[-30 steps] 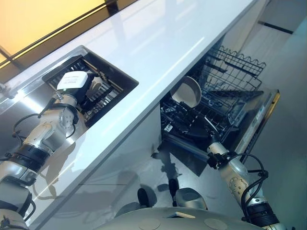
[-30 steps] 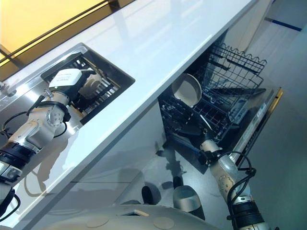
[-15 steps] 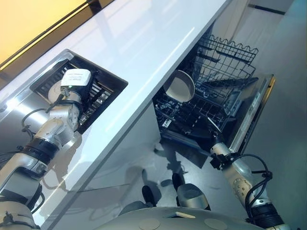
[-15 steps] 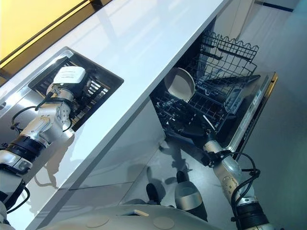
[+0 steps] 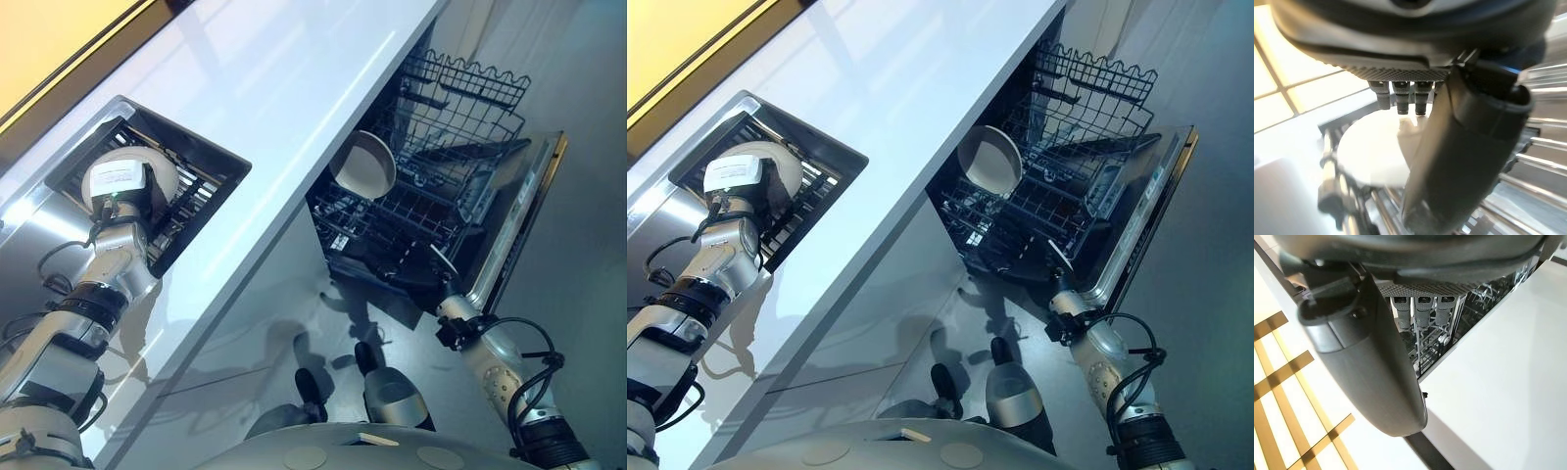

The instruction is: Pick up plates and place into dishwasher.

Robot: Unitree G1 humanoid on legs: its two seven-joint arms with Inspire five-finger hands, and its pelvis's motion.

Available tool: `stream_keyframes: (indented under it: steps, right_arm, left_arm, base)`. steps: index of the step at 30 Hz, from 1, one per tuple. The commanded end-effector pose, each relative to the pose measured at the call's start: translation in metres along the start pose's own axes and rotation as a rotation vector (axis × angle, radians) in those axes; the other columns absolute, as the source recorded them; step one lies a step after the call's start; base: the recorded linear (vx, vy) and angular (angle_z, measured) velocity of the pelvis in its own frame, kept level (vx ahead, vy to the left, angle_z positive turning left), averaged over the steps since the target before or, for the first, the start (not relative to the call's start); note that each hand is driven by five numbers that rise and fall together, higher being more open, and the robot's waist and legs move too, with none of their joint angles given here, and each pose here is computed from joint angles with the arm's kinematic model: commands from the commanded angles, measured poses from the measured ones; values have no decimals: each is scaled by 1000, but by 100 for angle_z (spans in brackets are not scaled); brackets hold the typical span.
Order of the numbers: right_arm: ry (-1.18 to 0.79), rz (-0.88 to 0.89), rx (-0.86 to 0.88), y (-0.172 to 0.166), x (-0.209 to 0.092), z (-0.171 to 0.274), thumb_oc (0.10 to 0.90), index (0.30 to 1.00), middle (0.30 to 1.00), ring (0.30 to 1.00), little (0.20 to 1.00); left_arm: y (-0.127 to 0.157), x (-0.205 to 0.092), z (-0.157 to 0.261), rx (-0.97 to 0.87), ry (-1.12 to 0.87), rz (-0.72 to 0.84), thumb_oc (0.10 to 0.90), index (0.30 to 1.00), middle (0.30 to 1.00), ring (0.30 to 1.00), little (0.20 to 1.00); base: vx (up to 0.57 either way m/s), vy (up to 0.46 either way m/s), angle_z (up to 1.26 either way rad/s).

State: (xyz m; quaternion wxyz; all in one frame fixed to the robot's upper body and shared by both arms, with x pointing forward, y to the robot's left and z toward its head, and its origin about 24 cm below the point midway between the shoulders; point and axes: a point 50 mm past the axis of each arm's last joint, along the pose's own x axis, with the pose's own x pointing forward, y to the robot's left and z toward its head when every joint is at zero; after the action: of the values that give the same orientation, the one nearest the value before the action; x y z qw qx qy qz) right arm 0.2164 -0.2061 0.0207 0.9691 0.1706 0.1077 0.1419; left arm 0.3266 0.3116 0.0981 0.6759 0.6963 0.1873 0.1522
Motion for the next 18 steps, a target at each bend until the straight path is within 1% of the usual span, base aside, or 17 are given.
stream_keyframes:
  steps: [1, 3, 7, 9, 10, 11, 12, 14, 16, 18]
  right_arm:
    - [-228, 169, -46, 27, 10, 47, 800, 900, 900, 900, 900]
    - [-227, 171, -50, 28, 11, 48, 800, 900, 900, 900, 900]
    - [-231, 178, -52, 28, 12, 51, 800, 900, 900, 900, 900]
    - [-234, 186, -52, 29, 13, 52, 800, 900, 900, 900, 900]
    - [-241, 189, -52, 30, 14, 53, 800, 900, 900, 900, 900]
    - [-249, 194, -50, 30, 14, 53, 800, 900, 900, 900, 900]
    - [-251, 196, -48, 31, 14, 53, 800, 900, 900, 900, 900]
    - [-265, 207, -36, 34, 16, 51, 800, 900, 900, 900, 900]
    - [-278, 225, -29, 40, 19, 53, 800, 900, 900, 900, 900]
    - [-291, 238, -24, 43, 21, 55, 800, 900, 900, 900, 900]
  left_arm:
    - [41, 14, -53, -41, 280, 149, 800, 900, 900, 900, 900]
    - [41, 15, -56, -45, 289, 172, 800, 900, 900, 900, 900]
    - [51, 15, -59, -109, 300, 302, 800, 900, 900, 900, 900]
    - [54, 13, -63, -211, 329, 383, 800, 900, 900, 900, 900]
    - [56, 12, -65, -259, 347, 426, 800, 900, 900, 900, 900]
    - [57, 11, -66, -354, 367, 484, 800, 900, 900, 900, 900]
    - [58, 10, -67, -397, 380, 512, 800, 900, 900, 900, 900]
    - [67, 9, -69, -514, 408, 638, 800, 900, 900, 900, 900]
    - [83, 8, -68, -550, 411, 775, 800, 900, 900, 900, 900]
    - [94, 8, -66, -537, 404, 849, 800, 900, 900, 900, 900]
  base:
    - [-9, 64, 1]
    - [-9, 45, 1]
    - [-46, 33, 1]
    - [-69, 23, -1]
    - [-81, 2, -2]
    - [-77, -7, 0]
    - [-78, -28, 0]
    - [-75, -39, 0]
    - [-114, -47, -2]
    - [-117, -40, -3]
